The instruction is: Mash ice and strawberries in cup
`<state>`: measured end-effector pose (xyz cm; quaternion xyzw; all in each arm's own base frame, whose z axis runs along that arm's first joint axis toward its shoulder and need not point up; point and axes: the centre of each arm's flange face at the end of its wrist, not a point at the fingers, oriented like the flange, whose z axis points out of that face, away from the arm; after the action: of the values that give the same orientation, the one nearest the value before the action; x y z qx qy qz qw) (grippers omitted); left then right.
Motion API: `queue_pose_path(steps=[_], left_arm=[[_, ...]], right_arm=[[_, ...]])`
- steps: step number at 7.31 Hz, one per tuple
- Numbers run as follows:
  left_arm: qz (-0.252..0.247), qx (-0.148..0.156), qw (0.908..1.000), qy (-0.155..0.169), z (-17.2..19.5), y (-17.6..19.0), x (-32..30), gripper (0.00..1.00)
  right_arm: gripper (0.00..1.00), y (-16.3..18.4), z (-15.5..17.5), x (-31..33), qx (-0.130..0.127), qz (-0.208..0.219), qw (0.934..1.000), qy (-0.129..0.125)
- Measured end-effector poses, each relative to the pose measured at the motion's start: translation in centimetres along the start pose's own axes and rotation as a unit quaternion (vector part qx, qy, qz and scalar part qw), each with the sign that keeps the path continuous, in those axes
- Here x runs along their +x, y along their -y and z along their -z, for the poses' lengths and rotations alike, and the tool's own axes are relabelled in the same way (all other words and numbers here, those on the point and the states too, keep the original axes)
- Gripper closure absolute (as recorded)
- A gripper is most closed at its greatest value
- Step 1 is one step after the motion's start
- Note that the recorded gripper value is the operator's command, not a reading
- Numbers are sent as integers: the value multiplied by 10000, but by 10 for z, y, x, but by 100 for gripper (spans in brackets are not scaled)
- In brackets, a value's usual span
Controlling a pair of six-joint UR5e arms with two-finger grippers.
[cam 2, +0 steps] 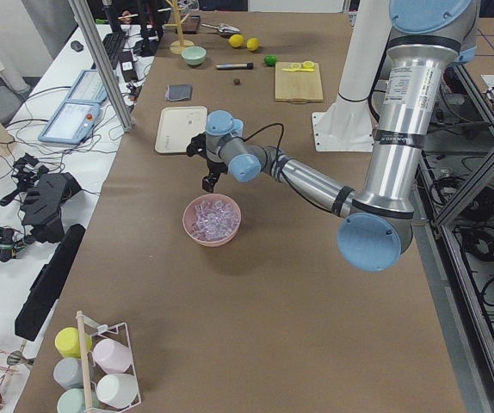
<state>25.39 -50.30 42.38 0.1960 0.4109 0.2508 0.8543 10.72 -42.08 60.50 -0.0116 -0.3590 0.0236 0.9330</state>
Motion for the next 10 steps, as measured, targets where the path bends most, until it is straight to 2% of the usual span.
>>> queue_pose_path(steps=[4,5,10], left_arm=[[-1355,-395,9895,297,22,6,-44,9],[-1489,-463,9873,301,18,9,-50,12],[-1758,-783,9810,226,-18,15,-70,12]], right_arm=[[0,-10,-6,8,-63,-96,9999,17],[0,-11,-7,8,-68,-102,9999,20],[0,-7,-5,8,-44,-72,10000,-2]])
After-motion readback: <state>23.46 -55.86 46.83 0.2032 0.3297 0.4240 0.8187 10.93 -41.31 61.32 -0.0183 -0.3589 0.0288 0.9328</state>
